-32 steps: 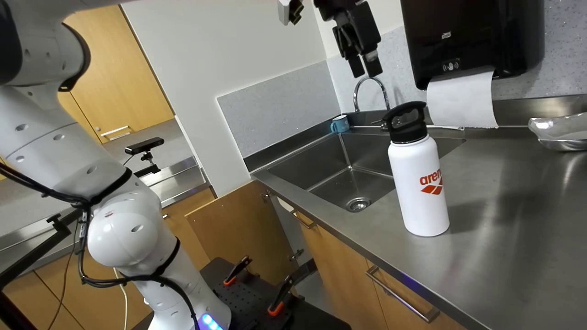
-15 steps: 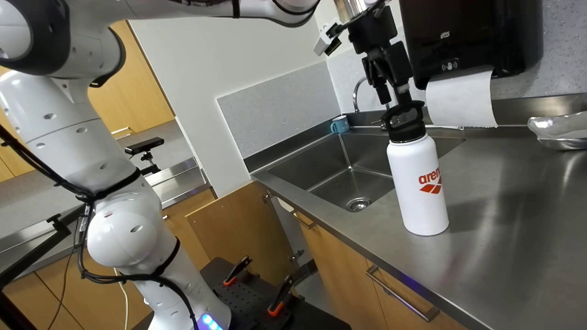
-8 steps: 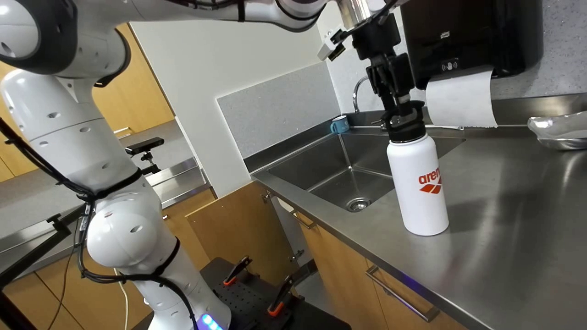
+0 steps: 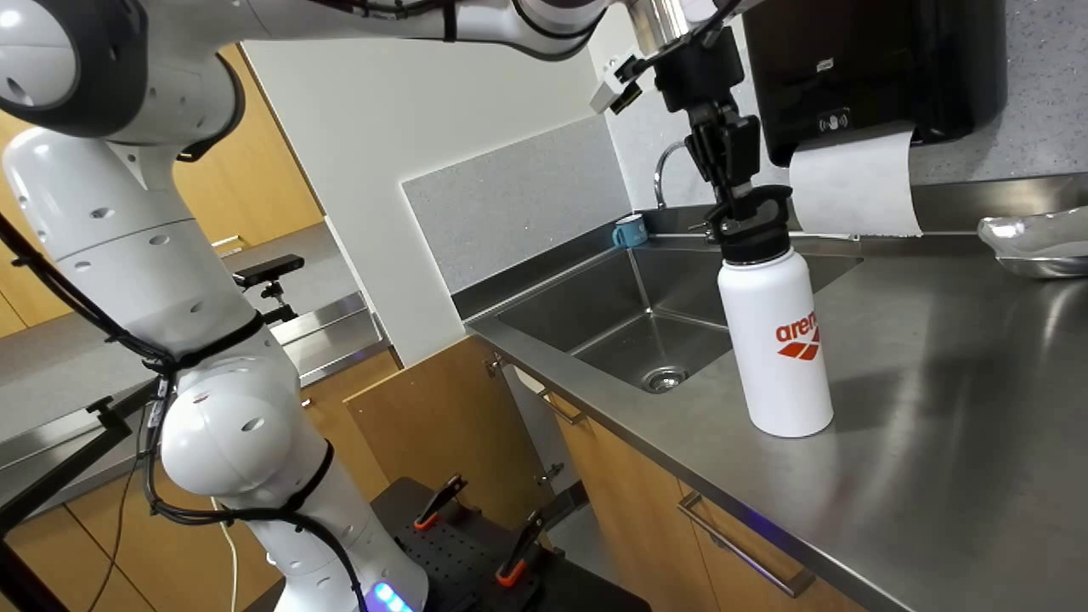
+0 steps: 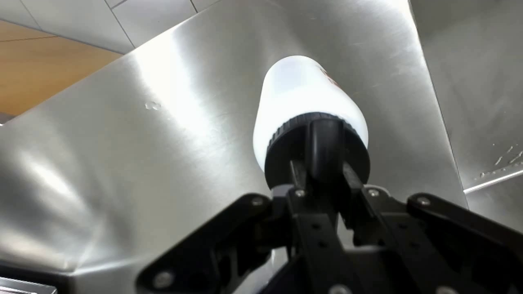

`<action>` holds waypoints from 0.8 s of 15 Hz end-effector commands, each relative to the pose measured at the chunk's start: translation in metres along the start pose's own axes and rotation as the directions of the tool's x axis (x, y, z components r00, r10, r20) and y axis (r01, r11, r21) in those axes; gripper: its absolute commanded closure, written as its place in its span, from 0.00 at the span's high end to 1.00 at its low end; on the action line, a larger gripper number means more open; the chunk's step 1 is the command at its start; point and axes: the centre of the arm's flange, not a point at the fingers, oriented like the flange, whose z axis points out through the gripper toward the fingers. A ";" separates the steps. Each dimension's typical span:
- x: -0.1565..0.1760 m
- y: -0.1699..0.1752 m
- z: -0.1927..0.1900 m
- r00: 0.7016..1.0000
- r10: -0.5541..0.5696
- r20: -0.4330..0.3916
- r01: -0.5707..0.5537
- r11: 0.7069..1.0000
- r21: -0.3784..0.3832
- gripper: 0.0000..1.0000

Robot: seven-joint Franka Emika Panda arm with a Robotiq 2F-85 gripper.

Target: Remove the black lid from the white bottle

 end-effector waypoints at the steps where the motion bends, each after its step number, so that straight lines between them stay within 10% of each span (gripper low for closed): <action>1: 0.004 -0.001 -0.014 1.000 -0.015 -0.014 0.015 1.000 -0.011 0.05; 12: 0.026 0.021 -0.068 0.988 0.132 -0.085 -0.131 0.991 0.015 0.05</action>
